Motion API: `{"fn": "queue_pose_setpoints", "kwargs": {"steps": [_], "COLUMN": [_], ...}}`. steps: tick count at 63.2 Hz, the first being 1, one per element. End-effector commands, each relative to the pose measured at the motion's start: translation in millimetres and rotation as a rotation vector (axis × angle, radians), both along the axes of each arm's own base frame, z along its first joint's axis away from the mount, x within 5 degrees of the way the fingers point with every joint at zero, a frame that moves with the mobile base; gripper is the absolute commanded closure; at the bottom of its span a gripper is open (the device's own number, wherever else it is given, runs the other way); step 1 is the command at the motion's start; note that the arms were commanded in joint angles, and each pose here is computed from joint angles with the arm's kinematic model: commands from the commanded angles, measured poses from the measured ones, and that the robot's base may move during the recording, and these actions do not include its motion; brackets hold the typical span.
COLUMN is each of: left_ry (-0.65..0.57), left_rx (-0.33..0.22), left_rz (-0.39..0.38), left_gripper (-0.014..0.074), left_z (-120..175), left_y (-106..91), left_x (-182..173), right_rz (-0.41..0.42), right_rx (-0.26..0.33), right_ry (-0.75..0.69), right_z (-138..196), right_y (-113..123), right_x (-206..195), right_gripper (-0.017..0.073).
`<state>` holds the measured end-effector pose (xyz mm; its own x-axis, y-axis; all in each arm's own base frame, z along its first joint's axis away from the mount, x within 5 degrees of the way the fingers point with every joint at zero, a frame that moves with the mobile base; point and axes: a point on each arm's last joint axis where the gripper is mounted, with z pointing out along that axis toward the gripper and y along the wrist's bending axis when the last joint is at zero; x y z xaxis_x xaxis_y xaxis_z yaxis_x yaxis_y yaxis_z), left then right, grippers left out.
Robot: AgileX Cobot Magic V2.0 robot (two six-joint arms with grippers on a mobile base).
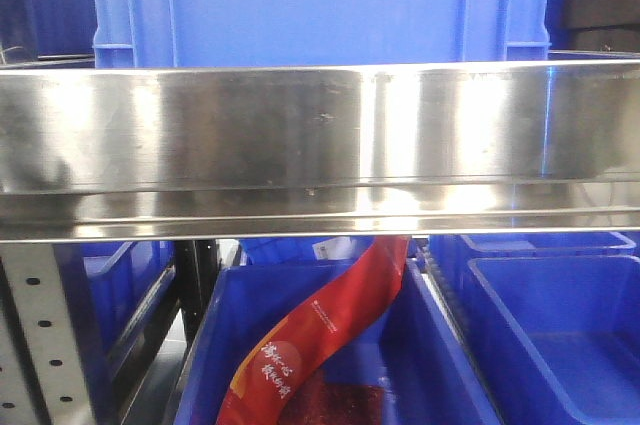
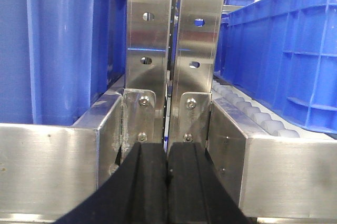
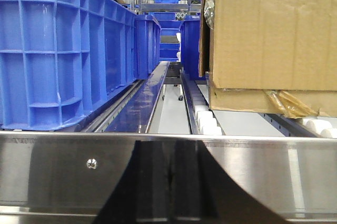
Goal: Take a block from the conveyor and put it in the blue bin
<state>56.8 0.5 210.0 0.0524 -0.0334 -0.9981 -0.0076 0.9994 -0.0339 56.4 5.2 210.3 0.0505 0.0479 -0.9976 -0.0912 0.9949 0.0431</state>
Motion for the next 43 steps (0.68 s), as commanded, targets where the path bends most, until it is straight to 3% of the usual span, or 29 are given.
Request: {"fn": "queue_pose_setpoints", "kwargs": {"steps": [1, 43], "left_ry": [-0.026, -0.026], "left_rx": [-0.01, -0.01], "left_rz": [0.005, 0.005], "left_gripper": [0.0704, 0.0704], "left_z": [2.3, 2.3], "left_y": [0.3, 0.3], "left_x": [-0.6, -0.6], "right_rz": [-0.006, -0.006], "right_rx": [0.0, 0.0], "right_ry": [-0.017, -0.017], "right_z": [1.5, 1.5], "right_y": [-0.4, -0.4], "right_x": [-0.3, -0.3], "right_gripper": [0.0721, 0.0721]}}
